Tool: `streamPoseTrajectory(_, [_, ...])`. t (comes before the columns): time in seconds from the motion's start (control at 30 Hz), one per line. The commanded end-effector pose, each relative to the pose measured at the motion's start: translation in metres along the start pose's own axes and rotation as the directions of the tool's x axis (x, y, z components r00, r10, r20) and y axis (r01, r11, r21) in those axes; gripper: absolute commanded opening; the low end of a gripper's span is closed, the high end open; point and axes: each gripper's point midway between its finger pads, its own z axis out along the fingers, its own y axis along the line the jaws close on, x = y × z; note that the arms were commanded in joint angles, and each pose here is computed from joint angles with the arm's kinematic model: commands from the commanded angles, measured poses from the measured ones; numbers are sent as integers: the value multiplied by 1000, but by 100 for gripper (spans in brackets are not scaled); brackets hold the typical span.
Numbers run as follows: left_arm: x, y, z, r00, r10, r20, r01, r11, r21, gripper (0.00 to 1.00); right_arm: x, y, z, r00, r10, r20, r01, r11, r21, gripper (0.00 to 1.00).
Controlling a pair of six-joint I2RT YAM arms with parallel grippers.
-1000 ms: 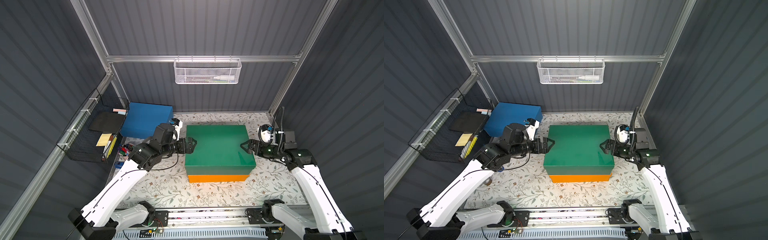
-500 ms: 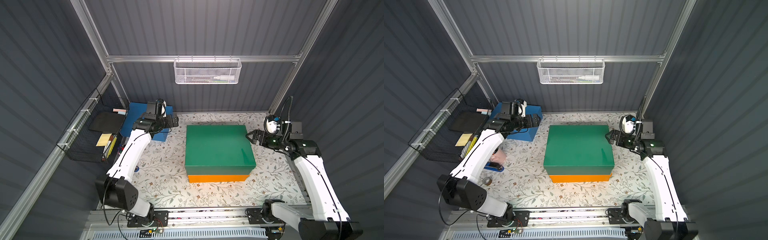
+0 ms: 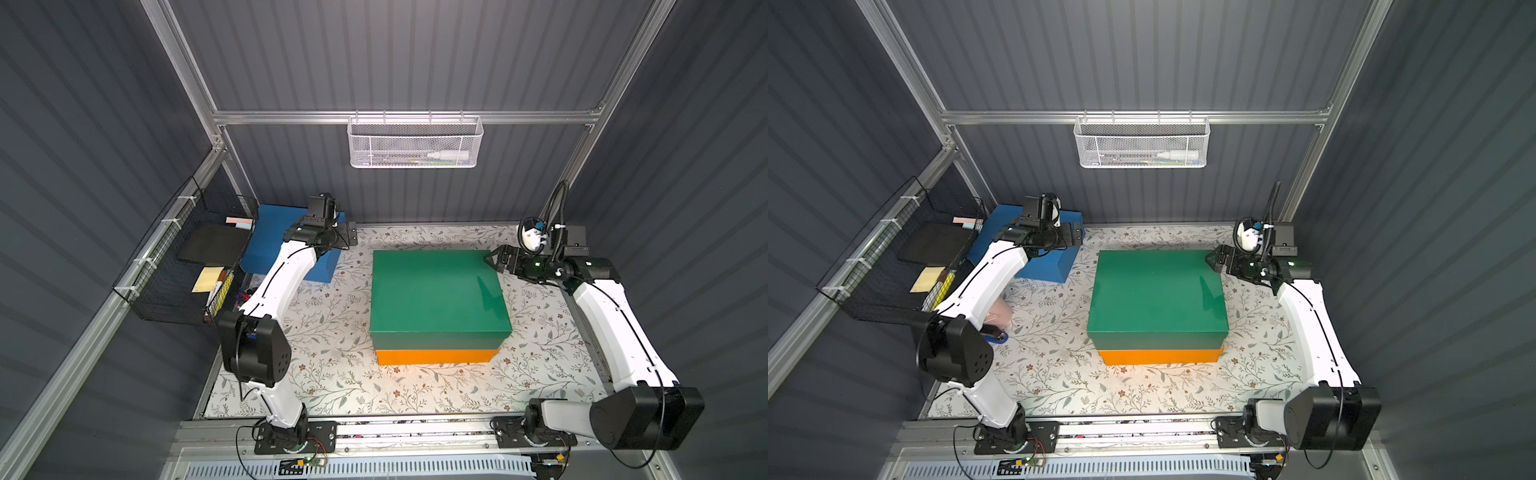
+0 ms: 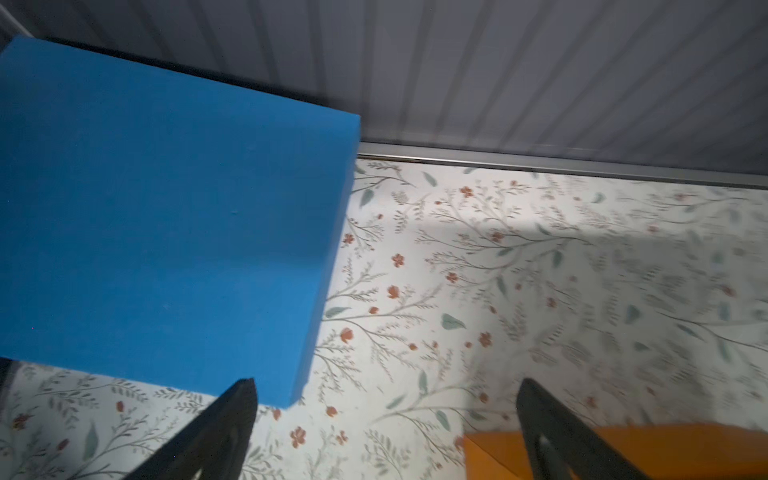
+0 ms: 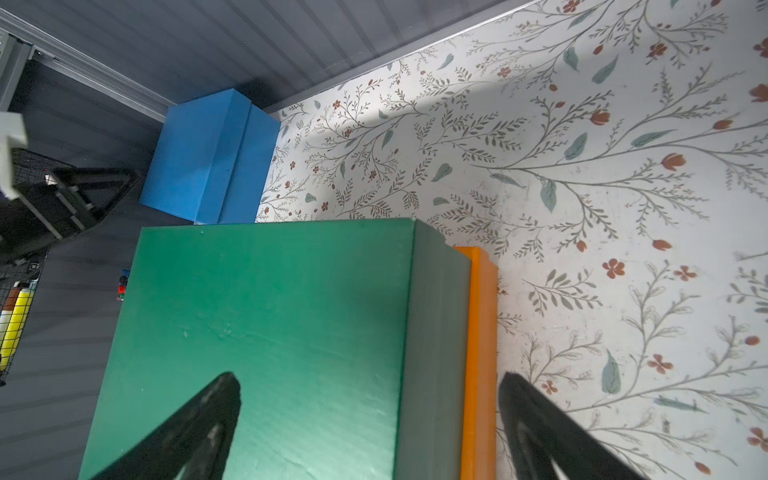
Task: Stack the shoeboxes
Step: Move the shoebox to the center of the board.
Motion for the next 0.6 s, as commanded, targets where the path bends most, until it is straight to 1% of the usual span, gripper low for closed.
streamPoseTrajectory(0.0, [8, 31, 39, 998, 46, -49, -55, 981, -188, 100, -8, 4, -3, 999, -30, 20, 30, 999, -12, 99])
streamPoseTrajectory(0.13, [6, 39, 66, 998, 54, -42, -62, 971, -231, 99, -3, -3, -3, 999, -32, 16, 32, 999, 13, 99])
streamPoseTrajectory(0.2, [9, 46, 77, 996, 58, -63, -73, 960, -272, 100, -1, -5, -1, 1000, -27, 11, 27, 1000, 16, 99])
streamPoseTrajectory(0.37, [10, 58, 96, 996, 55, -74, -76, 946, -314, 100, 2, -10, 3, 1000, -13, 2, 13, 1000, 15, 99])
streamPoseTrajectory(0.43, [14, 57, 103, 995, 51, -86, -75, 950, -304, 100, 2, -11, 5, 1000, -7, -2, 7, 1000, 14, 99])
streamPoseTrajectory(0.57, [29, 44, 117, 992, 25, -123, -53, 973, -225, 100, 1, -13, 7, 1000, -5, -3, 5, 1000, 13, 99])
